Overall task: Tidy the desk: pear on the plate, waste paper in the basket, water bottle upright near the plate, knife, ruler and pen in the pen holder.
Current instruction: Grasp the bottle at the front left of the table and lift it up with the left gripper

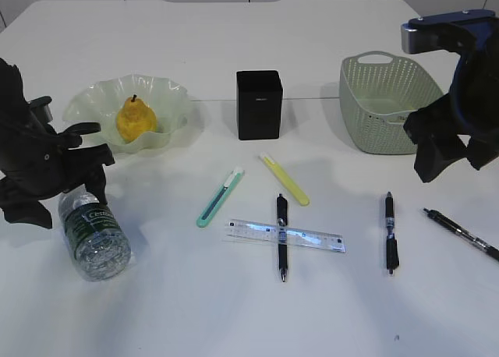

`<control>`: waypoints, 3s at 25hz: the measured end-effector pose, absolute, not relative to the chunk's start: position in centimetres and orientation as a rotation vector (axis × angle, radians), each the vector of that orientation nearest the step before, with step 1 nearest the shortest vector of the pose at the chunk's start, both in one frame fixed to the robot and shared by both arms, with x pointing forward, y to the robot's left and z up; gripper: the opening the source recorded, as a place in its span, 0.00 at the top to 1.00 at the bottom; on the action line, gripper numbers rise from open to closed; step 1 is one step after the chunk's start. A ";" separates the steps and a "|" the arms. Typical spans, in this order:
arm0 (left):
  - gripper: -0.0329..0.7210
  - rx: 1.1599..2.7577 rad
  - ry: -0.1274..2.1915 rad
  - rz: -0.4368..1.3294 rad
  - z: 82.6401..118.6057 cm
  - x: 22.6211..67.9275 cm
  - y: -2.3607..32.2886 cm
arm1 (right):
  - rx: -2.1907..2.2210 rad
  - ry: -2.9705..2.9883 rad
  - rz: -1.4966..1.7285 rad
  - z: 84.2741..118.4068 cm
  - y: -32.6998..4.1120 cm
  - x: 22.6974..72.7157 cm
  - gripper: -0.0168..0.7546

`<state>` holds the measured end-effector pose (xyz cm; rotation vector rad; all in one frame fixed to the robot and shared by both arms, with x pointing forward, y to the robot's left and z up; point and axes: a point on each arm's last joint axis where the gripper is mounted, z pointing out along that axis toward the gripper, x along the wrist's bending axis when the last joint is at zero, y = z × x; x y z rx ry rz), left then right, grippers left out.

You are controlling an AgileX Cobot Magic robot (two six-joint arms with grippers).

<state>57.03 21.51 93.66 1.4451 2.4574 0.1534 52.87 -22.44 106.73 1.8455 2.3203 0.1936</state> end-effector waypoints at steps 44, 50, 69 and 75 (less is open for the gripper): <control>0.42 1.483 2.476 0.136 91.1 57.8 22.1 | 1.839 2.326 0.159 106.7 -22.6 52.8 0.34; 0.42 1.702 2.369 0.326 91.9 57.5 23.1 | 1.838 2.325 0.157 106.7 -22.6 52.8 0.34; 0.42 1.785 2.027 0.563 96.1 51.5 25.4 | 1.850 2.328 0.162 106.7 -22.6 52.7 0.34; 0.42 1.787 2.032 0.564 96.1 51.5 25.4 | 1.852 2.329 0.161 106.7 -22.6 52.7 0.34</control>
